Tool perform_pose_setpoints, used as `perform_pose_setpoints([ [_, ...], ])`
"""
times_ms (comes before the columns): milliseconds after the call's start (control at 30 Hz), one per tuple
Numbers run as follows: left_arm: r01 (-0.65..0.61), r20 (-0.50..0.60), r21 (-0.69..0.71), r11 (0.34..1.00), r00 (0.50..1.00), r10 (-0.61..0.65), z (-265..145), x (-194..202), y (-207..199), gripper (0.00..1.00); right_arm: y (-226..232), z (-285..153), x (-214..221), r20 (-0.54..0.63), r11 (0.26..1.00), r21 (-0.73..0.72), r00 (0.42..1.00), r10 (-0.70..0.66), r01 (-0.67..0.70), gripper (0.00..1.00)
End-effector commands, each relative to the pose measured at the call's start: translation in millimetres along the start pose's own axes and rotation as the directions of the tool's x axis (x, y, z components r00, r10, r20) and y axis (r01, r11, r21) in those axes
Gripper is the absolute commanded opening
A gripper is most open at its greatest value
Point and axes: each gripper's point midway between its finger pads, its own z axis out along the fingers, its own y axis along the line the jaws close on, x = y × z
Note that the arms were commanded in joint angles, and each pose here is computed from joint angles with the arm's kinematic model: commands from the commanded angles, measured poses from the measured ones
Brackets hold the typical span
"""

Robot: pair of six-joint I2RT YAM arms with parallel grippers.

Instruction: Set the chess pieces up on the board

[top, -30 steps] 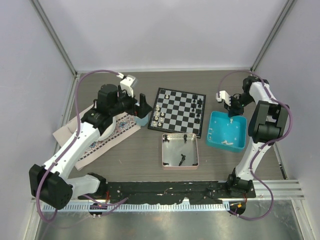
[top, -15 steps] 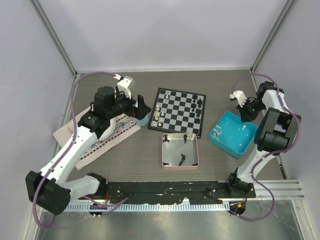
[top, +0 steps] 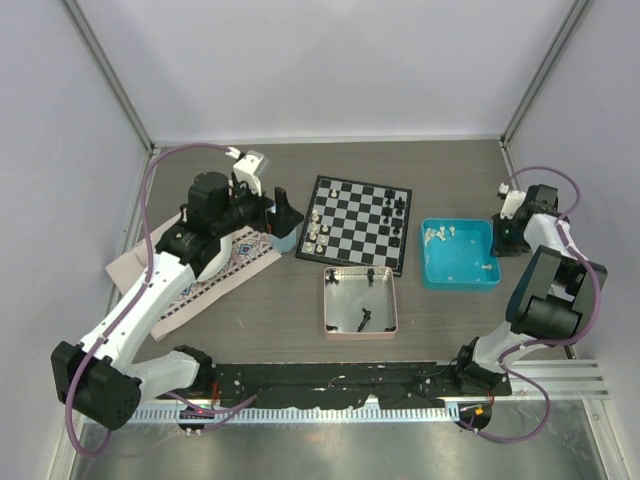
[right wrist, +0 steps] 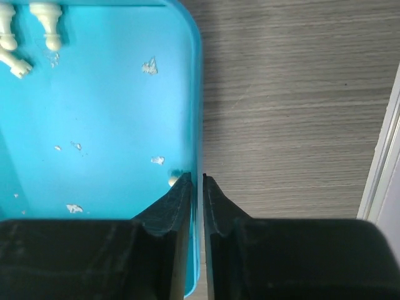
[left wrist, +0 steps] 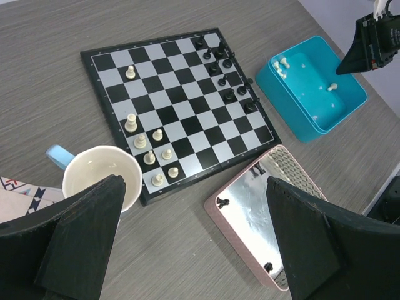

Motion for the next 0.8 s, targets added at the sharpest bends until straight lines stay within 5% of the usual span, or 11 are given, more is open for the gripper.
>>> perform_pose_setpoints([
  [0, -0.007, 0.075, 0.041, 0.999, 0.997, 0.004, 2.9, -24.1, -9.5, 1.00, -7.8, -9.8, -31.0, 0.154, 0.979, 0.029, 0.968, 0.198, -0.204, 0.22],
  [133, -0.002, 0.073, 0.045, 0.999, 0.997, -0.001, 5.7, -27.1, -9.9, 0.99, -6.2, -32.4, -44.7, 0.200, 0.985, 0.019, 0.966, 0.164, -0.171, 0.49],
  [233, 0.001, 0.070, 0.051, 0.999, 0.998, -0.005, 8.2, -27.3, -10.2, 0.99, -0.4, -60.1, -62.4, 0.267, 0.998, -0.003, 0.962, 0.066, -0.068, 0.55],
  [433, 0.015, 0.106, 0.106, 0.994, 0.994, -0.026, 13.2, -39.7, -19.5, 1.00, 67.7, -70.7, -63.0, 0.368, 0.908, -0.294, 0.912, -0.182, 0.300, 0.56],
  [500, 0.044, 0.088, 0.131, 0.990, 0.995, -0.056, 16.9, -38.0, -22.5, 0.99, 137.8, -59.6, -49.6, 0.438, 0.727, -0.450, 0.837, -0.327, 0.519, 0.55],
  [633, 0.048, 0.072, 0.150, 0.988, 0.996, -0.059, 15.9, -32.6, -25.4, 1.00, 145.0, -41.5, -69.2, 0.431, 0.753, -0.389, 0.827, -0.361, 0.531, 0.54],
  [767, 0.055, 0.072, 0.158, 0.986, 0.995, -0.067, 16.0, -32.3, -26.9, 0.99, 141.7, -18.7, -84.3, 0.355, 0.827, -0.350, 0.880, -0.317, 0.439, 0.50],
])
